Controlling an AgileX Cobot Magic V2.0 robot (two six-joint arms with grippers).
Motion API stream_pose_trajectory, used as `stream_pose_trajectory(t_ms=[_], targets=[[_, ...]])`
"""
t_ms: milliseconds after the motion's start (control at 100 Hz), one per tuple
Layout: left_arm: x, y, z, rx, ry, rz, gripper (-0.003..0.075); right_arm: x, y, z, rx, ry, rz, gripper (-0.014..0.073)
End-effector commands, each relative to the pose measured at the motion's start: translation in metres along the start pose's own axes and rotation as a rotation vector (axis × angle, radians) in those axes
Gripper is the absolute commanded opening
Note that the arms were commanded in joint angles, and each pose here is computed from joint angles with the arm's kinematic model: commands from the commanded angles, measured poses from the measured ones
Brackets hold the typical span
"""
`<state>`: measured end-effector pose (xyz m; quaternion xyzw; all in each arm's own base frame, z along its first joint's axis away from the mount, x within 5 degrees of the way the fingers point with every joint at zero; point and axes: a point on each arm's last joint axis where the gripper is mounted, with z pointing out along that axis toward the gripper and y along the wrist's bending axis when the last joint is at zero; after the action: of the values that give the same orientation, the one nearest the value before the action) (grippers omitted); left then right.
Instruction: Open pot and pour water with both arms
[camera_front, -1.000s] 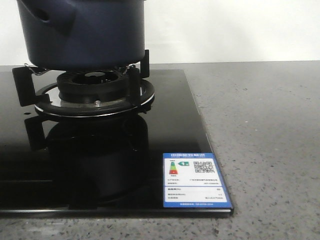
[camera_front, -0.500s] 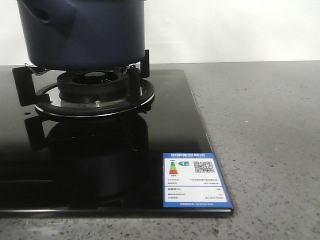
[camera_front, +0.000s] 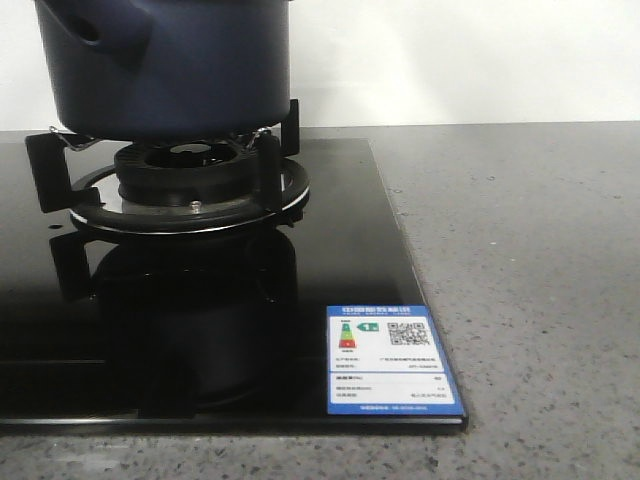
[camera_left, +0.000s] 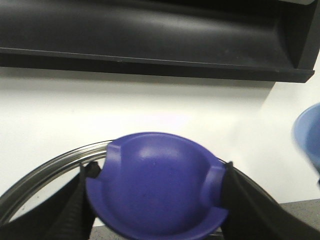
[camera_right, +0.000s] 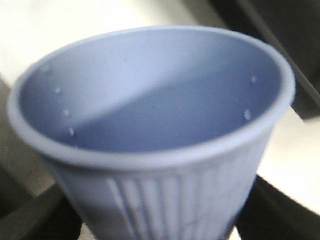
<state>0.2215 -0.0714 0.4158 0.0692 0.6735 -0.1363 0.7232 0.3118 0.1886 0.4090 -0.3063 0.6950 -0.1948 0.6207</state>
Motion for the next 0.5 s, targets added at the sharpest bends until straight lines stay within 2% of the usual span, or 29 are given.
stream_pose_trajectory(t_ms=[0, 110, 200, 370, 490], targets=[[-0.029, 0.003, -0.009, -0.033, -0.164, 0.003, 0.0358, -0.005, -0.044, -0.022, 0.096, -0.03, 0.206, 0.0353], [-0.029, 0.003, -0.009, -0.033, -0.164, 0.003, 0.0358, 0.016, -0.062, -0.029, 0.114, -0.01, 0.345, 0.0353], [-0.029, 0.003, -0.009, -0.033, -0.164, 0.003, 0.0358, 0.033, -0.069, -0.04, 0.085, -0.041, 0.441, 0.0353], [-0.029, 0.003, -0.009, -0.033, -0.164, 0.003, 0.0358, 0.076, -0.065, -0.058, -0.035, -0.084, 0.531, 0.0353], [-0.029, 0.003, -0.009, -0.033, -0.164, 0.003, 0.0358, 0.106, -0.064, -0.066, -0.049, -0.049, 0.607, 0.0352]])
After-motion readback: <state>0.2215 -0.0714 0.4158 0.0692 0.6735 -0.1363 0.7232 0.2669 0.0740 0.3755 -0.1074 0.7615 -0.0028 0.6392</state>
